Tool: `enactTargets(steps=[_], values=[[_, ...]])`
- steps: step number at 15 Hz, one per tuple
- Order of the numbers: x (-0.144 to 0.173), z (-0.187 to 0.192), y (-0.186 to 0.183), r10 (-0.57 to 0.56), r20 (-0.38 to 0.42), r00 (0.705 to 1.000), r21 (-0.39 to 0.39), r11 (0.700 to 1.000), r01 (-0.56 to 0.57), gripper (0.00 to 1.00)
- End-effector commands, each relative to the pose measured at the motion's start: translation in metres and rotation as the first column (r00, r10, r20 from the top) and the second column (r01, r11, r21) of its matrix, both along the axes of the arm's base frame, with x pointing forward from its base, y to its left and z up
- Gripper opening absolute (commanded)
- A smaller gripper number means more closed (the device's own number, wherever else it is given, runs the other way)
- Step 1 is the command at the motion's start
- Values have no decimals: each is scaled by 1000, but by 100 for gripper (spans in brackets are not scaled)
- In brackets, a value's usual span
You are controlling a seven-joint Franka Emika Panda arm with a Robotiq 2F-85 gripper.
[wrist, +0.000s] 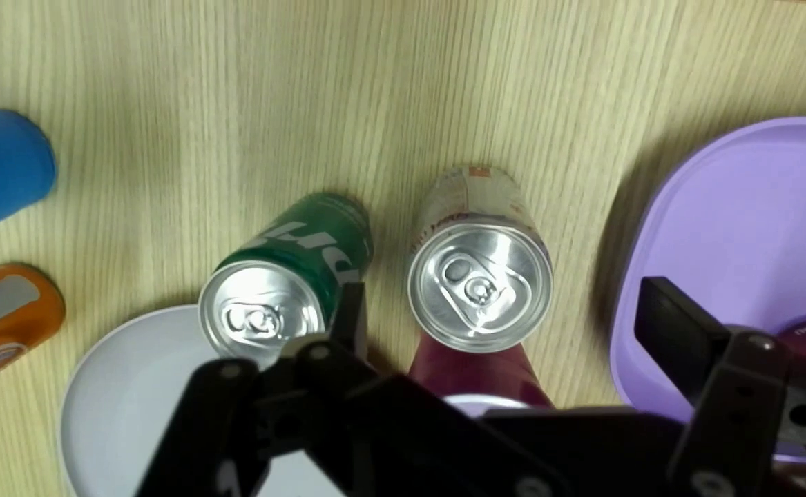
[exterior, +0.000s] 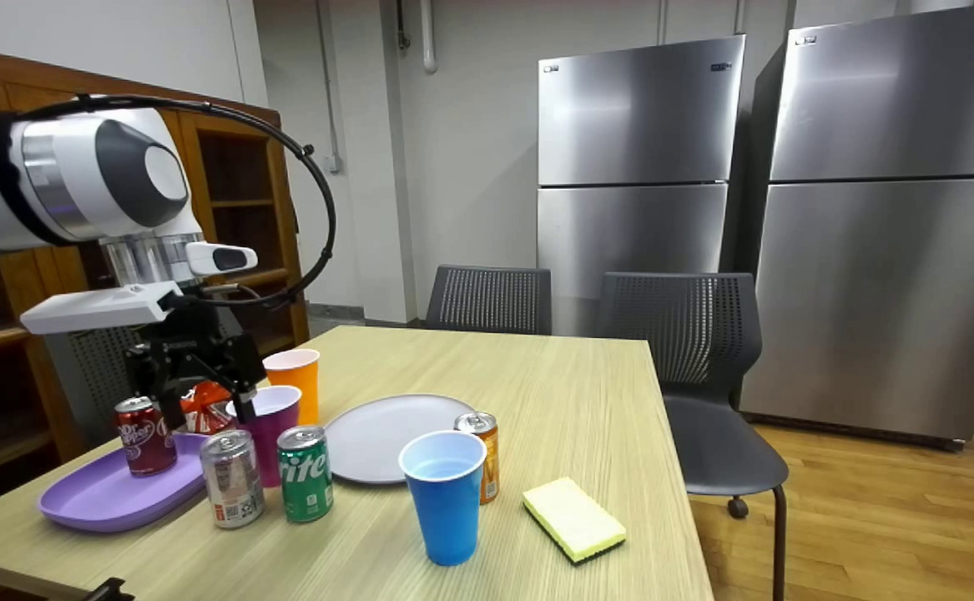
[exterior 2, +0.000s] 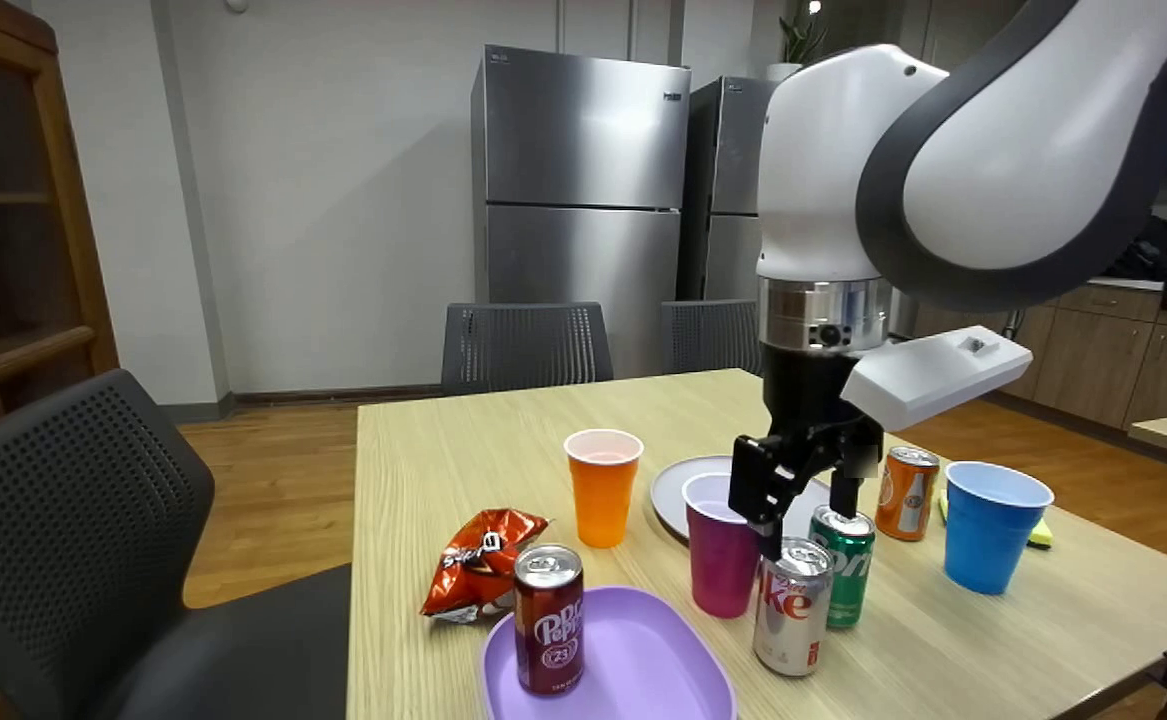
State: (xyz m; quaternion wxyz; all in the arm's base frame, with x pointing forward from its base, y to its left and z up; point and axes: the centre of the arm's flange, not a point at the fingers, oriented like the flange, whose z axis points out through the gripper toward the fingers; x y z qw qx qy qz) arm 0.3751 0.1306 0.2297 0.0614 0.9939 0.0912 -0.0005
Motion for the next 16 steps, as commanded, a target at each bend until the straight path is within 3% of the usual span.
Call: enactTargets(steps=[1,16], values=[[3,-19,-5,-30,-21,999,-13,999,30,100],[29,-54,-3,-89,-81,993,-17,996,88,100]])
